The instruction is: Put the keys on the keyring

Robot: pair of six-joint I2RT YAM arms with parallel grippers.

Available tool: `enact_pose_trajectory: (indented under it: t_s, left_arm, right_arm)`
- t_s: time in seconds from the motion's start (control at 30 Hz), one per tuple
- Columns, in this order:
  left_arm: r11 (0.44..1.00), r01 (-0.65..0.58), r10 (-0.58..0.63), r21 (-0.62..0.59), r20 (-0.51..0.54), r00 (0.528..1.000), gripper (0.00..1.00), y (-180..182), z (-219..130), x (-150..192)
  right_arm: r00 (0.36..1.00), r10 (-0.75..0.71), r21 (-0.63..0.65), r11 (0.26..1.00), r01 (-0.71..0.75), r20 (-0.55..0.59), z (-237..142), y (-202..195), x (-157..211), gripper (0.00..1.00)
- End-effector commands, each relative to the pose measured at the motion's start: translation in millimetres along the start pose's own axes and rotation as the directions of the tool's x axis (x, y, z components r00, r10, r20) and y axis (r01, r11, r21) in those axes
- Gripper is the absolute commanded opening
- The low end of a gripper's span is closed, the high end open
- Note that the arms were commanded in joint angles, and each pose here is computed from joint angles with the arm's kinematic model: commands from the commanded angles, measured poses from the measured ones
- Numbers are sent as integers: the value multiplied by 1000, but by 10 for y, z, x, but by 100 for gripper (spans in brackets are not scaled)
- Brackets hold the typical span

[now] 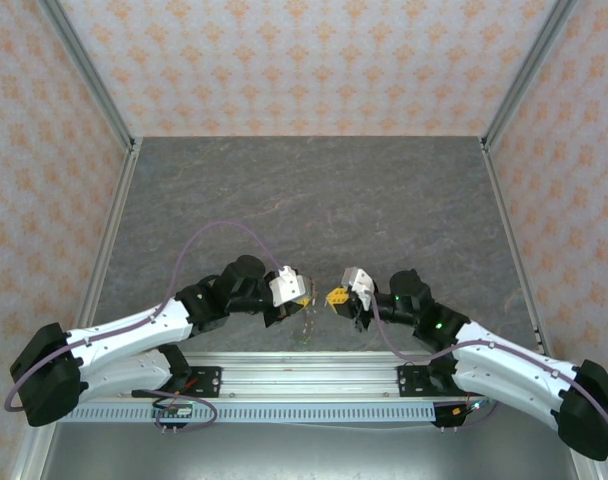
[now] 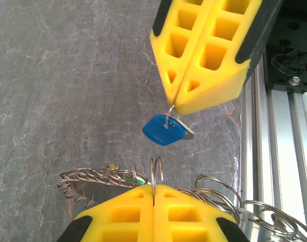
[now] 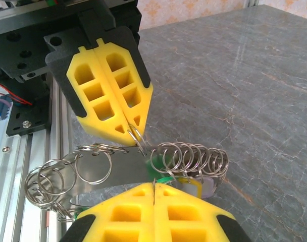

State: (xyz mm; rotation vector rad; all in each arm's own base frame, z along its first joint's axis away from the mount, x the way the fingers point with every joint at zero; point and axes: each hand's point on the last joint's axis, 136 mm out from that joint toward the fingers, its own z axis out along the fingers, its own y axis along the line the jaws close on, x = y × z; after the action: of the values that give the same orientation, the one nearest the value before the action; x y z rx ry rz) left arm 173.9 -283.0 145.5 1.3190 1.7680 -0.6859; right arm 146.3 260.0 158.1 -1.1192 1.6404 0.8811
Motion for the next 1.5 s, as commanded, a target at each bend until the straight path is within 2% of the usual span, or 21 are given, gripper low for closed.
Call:
enact_pose_trajectory:
  t_s: [0.0,0.27,0.93,1.47]
  left_arm:
    - [999,-28,29,-22,59,998,0,46,-28,-247]
    - [1000,-22,23,-23,59,998,0,57,-13,-261]
    - [1000,-16,18,-26,57,998,0,64,-17,-270]
    - [999,-22,24,-26,54,998,0,59,-29,-264]
  right_arm:
    - [993,-58,-37,997,62,100,-25,82,-343,0]
    - [990,-30,-78,996,41,136,10,151,-438,0]
    - [992,-28,-94,995,41,126,163,154,-476,0]
    - [994,-69,68,996,64,79,272,-50,-406,0]
